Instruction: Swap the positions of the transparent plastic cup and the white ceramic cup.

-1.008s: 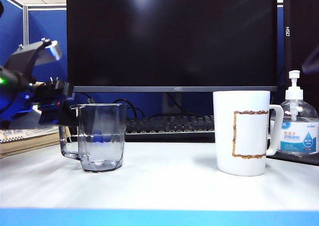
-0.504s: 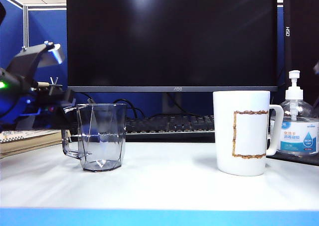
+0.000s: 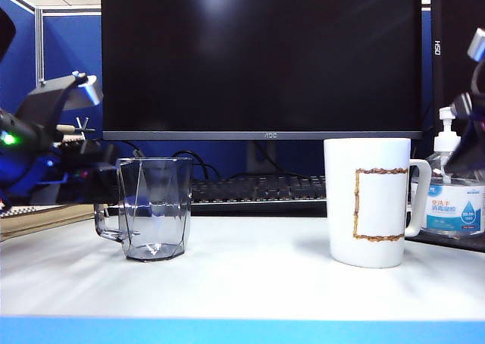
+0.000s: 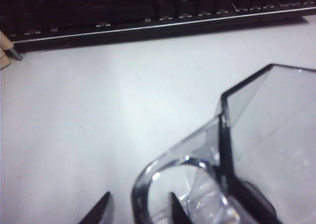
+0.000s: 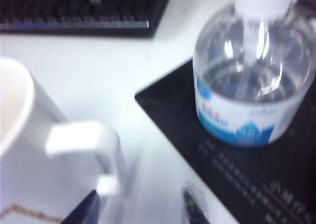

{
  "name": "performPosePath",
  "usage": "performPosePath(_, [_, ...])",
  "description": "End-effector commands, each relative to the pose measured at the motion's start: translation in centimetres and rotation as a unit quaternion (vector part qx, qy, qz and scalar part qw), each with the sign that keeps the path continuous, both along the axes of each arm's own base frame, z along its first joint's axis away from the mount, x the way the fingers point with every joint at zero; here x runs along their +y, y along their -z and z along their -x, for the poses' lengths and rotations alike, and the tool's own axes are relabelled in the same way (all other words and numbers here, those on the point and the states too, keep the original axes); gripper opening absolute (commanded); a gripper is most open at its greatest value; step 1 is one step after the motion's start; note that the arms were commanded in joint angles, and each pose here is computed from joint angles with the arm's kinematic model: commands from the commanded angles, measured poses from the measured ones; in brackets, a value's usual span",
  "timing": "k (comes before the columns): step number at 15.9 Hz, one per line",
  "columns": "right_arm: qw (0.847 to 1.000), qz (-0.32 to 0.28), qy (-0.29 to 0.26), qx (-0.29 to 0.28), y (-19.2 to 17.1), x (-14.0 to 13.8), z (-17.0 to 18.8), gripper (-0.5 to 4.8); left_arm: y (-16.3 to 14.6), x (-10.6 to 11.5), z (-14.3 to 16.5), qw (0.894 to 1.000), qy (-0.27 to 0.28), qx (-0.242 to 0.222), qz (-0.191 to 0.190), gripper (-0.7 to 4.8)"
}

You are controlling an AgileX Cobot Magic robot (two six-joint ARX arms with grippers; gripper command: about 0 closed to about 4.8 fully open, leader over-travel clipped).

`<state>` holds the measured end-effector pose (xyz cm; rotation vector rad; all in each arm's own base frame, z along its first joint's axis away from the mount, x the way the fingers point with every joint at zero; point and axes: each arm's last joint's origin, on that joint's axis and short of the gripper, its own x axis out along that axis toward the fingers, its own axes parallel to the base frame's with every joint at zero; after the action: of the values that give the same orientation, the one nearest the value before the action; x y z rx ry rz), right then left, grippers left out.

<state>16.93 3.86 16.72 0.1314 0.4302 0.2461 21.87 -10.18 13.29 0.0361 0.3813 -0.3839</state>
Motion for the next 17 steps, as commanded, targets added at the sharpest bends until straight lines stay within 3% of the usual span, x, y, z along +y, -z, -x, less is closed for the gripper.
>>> performPosePath(1, [1.000, -0.007, -0.001, -0.027, -0.6, 0.1, -0.3, 2.16, 0.2, -0.2, -0.4, 1.000, 0.002, -0.011, 0.004, 1.46])
performPosePath(3, [1.000, -0.005, -0.001, -0.022, -0.4, 0.1, -0.4, 2.16, 0.2, -0.2, -0.5, 1.000, 0.002, -0.013, 0.005, 0.71])
performPosePath(6, [1.000, -0.004, -0.007, -0.003, 0.4, 0.3, -0.9, 2.16, -0.2, -0.5, -0.9, 1.000, 0.011, -0.018, 0.011, 0.11])
performPosePath(13, [1.000, -0.011, -0.022, -0.003, 1.6, 0.7, -2.4, 2.17, -0.6, -0.8, -1.5, 1.000, 0.022, -0.008, 0.011, -0.06])
performPosePath(17, [0.999, -0.011, -0.030, 0.016, 2.7, 0.8, -2.9, 2.63, -0.6, -0.8, -1.5, 1.000, 0.022, -0.006, 0.010, -0.06])
